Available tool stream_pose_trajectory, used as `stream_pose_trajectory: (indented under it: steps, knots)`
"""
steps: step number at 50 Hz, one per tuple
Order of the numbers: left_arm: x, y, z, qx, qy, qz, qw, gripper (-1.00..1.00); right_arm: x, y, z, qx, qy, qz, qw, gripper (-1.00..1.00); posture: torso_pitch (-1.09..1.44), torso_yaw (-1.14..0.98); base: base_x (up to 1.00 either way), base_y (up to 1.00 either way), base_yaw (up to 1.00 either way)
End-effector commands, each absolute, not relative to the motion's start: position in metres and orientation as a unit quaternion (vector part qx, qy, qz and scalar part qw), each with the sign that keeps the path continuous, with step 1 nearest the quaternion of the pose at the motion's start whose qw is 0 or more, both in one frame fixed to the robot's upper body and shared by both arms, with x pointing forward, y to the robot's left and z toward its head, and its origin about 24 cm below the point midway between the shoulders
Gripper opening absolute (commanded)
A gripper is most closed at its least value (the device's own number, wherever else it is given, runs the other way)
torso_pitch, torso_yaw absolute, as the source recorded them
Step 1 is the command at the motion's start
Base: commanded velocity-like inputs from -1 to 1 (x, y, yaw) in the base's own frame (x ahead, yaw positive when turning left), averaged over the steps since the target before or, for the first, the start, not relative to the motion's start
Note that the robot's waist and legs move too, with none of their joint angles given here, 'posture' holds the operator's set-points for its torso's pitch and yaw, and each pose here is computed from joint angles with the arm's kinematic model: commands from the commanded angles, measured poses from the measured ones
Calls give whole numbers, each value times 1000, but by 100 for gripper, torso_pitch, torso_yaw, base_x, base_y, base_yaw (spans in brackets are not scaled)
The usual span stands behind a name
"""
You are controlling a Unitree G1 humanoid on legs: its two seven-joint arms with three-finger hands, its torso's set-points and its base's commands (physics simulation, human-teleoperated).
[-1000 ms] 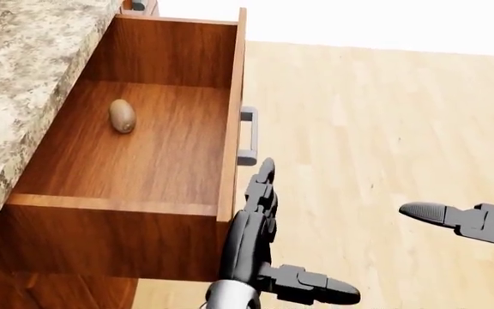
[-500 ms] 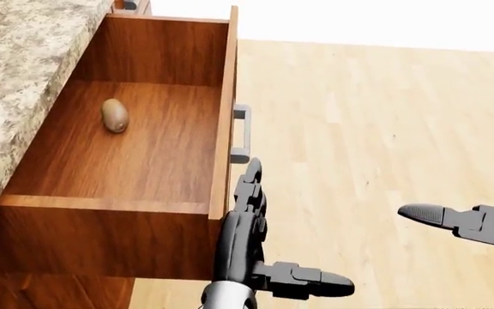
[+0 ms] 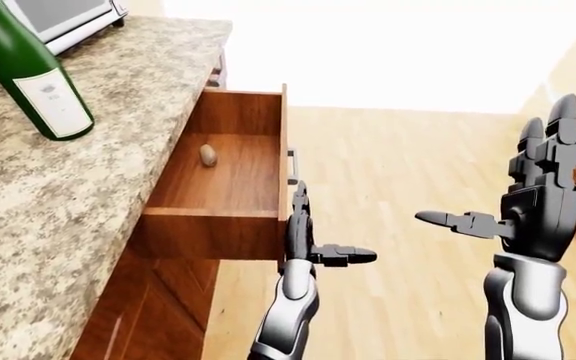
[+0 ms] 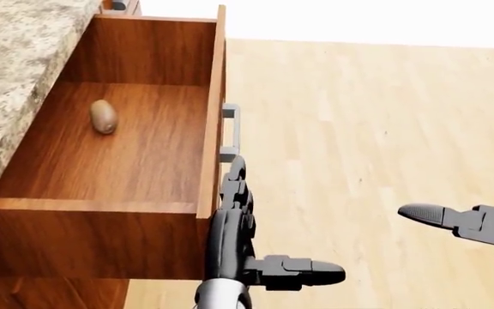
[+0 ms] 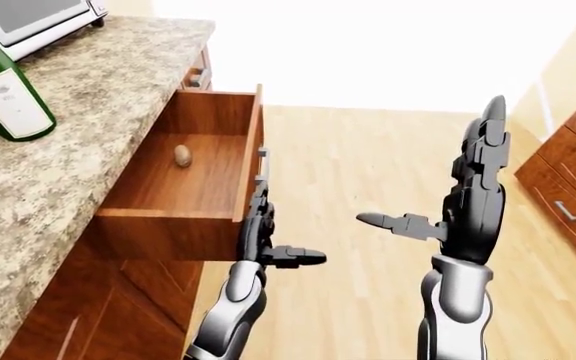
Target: Close the right drawer.
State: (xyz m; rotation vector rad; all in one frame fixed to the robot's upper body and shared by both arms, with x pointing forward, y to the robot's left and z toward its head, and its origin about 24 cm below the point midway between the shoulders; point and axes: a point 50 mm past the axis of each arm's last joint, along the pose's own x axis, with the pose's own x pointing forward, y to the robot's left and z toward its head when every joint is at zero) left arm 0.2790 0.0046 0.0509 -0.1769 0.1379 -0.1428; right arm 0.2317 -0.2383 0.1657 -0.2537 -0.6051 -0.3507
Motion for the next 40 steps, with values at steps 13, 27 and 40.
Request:
stream_pose_trajectory:
  steps: [13, 27, 40]
  knots:
    - [284, 16, 65, -112, 29, -29, 993, 100, 228, -237, 180, -130, -333, -170, 918, 100, 0, 0, 0, 0, 0]
    - [289, 23, 64, -114, 32, -1, 993, 100, 228, -237, 180, -130, -333, -171, 918, 100, 0, 0, 0, 0, 0]
    - [293, 35, 67, -122, 23, 42, 991, 100, 227, -237, 182, -131, -335, -172, 917, 100, 0, 0, 0, 0, 0]
